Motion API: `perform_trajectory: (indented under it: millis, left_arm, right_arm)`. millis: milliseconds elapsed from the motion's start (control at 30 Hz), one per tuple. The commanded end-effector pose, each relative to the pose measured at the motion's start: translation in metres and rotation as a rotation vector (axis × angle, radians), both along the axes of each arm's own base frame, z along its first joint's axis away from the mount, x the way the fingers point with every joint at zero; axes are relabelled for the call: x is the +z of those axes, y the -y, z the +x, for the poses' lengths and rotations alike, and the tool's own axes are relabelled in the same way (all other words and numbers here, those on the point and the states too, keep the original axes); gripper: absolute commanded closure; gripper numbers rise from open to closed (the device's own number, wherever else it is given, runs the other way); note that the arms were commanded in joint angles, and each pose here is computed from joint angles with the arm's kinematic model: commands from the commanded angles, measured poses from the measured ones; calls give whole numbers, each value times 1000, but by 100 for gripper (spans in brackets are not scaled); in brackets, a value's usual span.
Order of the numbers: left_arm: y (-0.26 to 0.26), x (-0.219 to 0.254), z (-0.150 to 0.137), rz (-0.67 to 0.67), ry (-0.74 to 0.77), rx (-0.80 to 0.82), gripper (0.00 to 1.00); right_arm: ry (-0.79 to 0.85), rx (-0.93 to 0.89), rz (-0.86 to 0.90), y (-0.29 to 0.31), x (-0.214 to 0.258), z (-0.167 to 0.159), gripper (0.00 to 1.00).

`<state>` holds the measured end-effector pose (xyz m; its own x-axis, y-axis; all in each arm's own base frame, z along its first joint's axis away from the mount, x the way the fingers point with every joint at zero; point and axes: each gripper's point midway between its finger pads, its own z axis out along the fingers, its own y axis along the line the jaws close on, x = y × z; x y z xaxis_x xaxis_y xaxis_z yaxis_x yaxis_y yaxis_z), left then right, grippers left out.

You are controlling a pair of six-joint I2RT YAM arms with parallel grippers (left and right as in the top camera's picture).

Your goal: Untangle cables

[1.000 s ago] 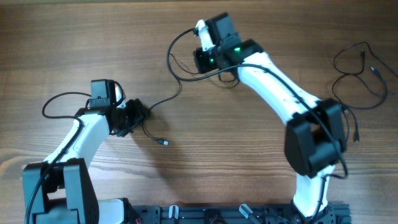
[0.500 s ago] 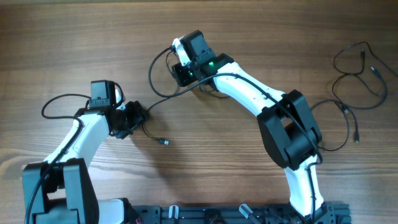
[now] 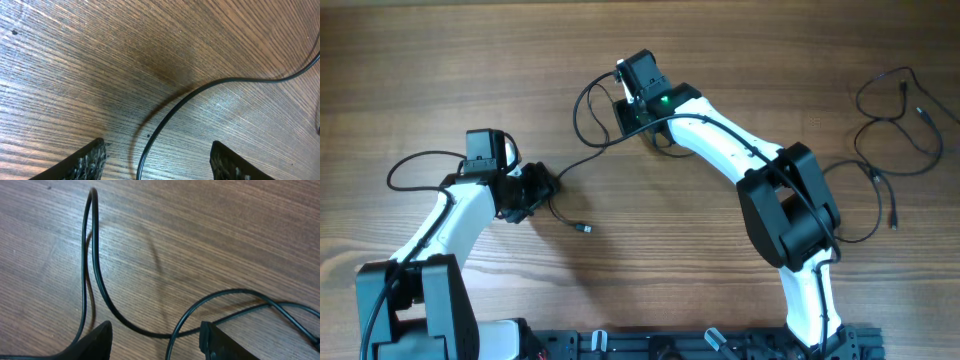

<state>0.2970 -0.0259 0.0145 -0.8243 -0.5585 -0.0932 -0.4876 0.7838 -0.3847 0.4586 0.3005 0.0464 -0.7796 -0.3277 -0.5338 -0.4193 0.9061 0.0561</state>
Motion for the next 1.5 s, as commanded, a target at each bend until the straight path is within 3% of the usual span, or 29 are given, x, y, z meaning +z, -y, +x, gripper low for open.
perform_trajectory:
  millis: [0, 633, 800, 1067, 1133, 1200, 1300, 1333, 1467]
  left_arm:
    - [-3, 2, 0, 17, 13, -6, 31]
    - [-3, 2, -3, 16, 0, -6, 31]
    - [-3, 1, -3, 16, -2, -6, 31]
    - [-3, 1, -3, 16, -2, -6, 31]
    - [-3, 1, -3, 16, -2, -6, 31]
    - [-3, 1, -3, 16, -2, -6, 31]
    - [-3, 1, -3, 16, -2, -6, 31]
    - [-3, 1, -3, 16, -1, -6, 31]
    - [-3, 1, -3, 16, -2, -6, 30]
  right_arm:
    - [9, -30, -1, -1, -13, 8, 42]
    - [-62, -167, 55, -2, -48, 8, 43]
    - [-12, -183, 57, -1, -45, 19, 43]
    - [-125, -199, 52, 1, -71, 0, 43]
    - [-175, -167, 86, -7, -73, -10, 52]
    - [-269, -144, 85, -7, -79, -29, 75]
    - [-411, -150, 2, 11, -90, -63, 91]
    - [-428, -146, -14, 14, -90, -68, 95]
    - [-484, -91, -13, 16, -66, -86, 96]
